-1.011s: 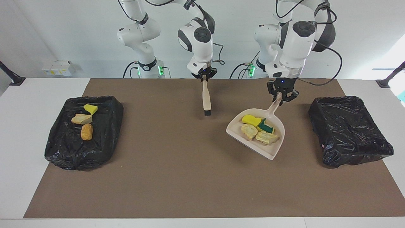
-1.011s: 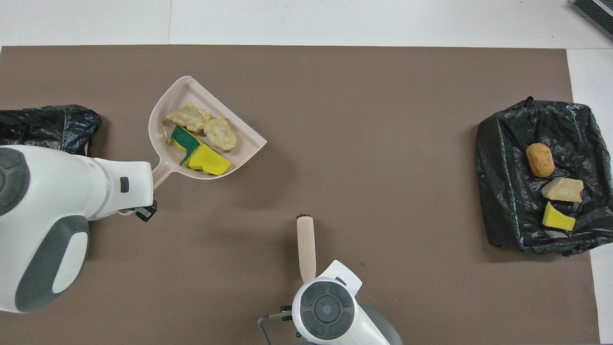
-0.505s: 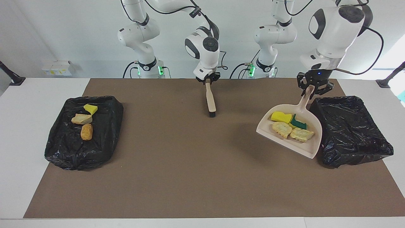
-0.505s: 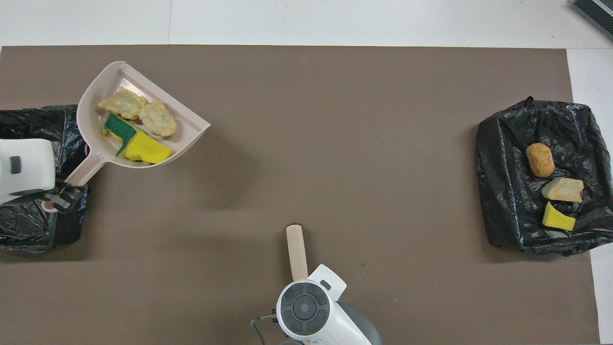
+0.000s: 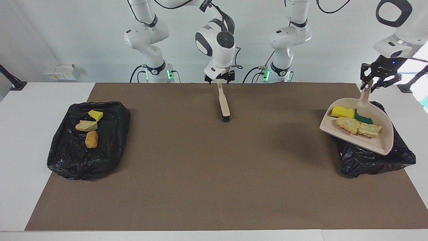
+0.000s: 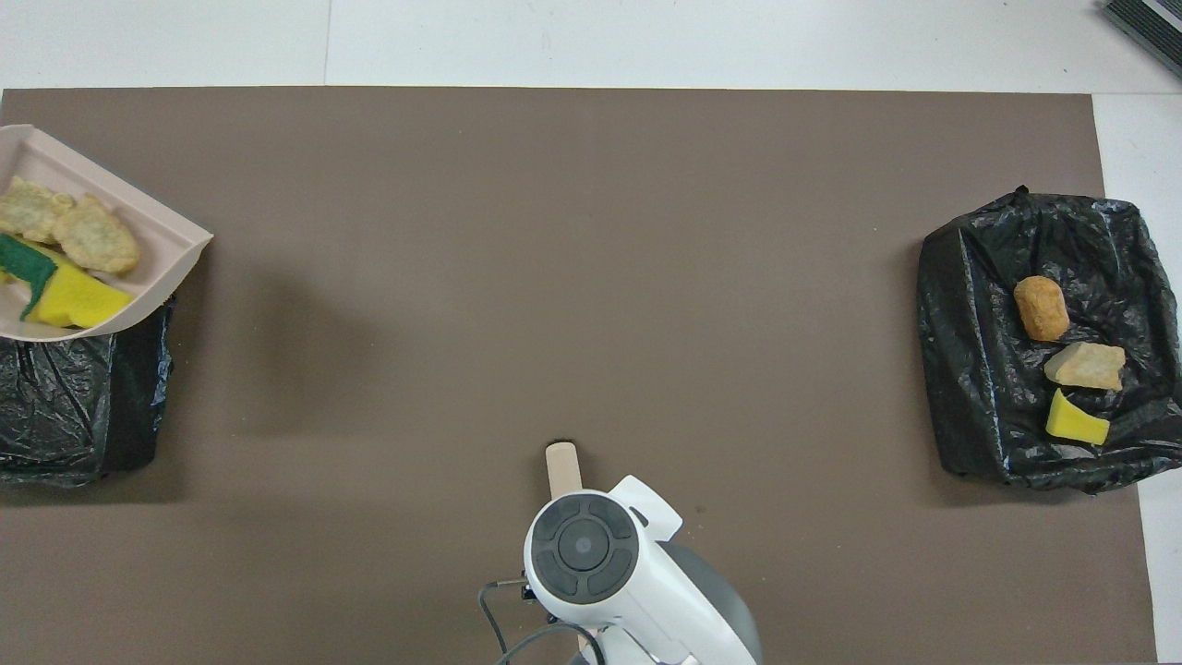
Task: Sweep and dump trash in bin
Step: 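Carry the dustpan to the black bag nearest the left gripper, then tip the dustpan over the bag to dump the trash with the left gripper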
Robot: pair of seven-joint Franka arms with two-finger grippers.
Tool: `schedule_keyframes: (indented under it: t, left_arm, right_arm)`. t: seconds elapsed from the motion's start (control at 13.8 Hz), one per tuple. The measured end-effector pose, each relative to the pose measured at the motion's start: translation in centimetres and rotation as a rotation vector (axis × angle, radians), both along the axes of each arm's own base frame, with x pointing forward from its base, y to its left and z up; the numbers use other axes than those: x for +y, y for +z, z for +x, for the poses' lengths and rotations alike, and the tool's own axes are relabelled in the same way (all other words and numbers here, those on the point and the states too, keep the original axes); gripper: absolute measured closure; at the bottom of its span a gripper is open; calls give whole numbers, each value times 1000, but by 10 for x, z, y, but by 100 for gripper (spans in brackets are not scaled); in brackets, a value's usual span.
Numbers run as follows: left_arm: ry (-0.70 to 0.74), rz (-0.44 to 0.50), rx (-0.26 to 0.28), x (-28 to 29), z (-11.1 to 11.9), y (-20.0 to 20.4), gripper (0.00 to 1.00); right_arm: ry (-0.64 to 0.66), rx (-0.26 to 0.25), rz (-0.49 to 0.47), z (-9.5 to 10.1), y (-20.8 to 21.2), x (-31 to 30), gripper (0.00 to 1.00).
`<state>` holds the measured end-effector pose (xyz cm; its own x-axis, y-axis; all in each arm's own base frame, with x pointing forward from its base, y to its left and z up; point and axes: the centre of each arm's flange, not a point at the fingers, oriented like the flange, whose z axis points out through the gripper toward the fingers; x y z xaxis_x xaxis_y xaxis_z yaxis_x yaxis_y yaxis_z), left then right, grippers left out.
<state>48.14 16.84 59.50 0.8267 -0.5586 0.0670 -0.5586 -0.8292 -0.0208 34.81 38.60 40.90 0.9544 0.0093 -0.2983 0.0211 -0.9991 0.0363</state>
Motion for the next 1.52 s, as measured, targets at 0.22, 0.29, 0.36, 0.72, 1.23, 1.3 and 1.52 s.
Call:
schedule_keyframes:
  t: [0.22, 0.29, 0.36, 0.72, 1.23, 1.3, 1.52]
  left_arm:
    - [-42, 20, -14, 61, -16, 4, 69]
    - [-53, 43, -4, 76, -15, 3, 69]
    - [-64, 75, 6, 85, -12, 0, 69]
    - [-124, 197, 33, 106, 9, -20, 69]
    - [-156, 270, 46, 157, -9, -23, 69]
    - [-161, 291, 56, 160, -9, -25, 69]
    - [-193, 357, 107, 162, -7, -27, 69]
  right_arm:
    - [40, 5, 2, 38, 51, -31, 0]
    - [70, 4, 1, 52, 69, -46, 0]
    - [93, 0, 1, 63, 84, -60, 0]
    - [229, -13, 61, 123, 149, -156, 0]
    - [337, -102, 46, 170, 191, -278, 0]
    - [315, -106, 44, 173, 192, -291, 0]
    - [258, -136, 41, 182, 201, -321, 0]
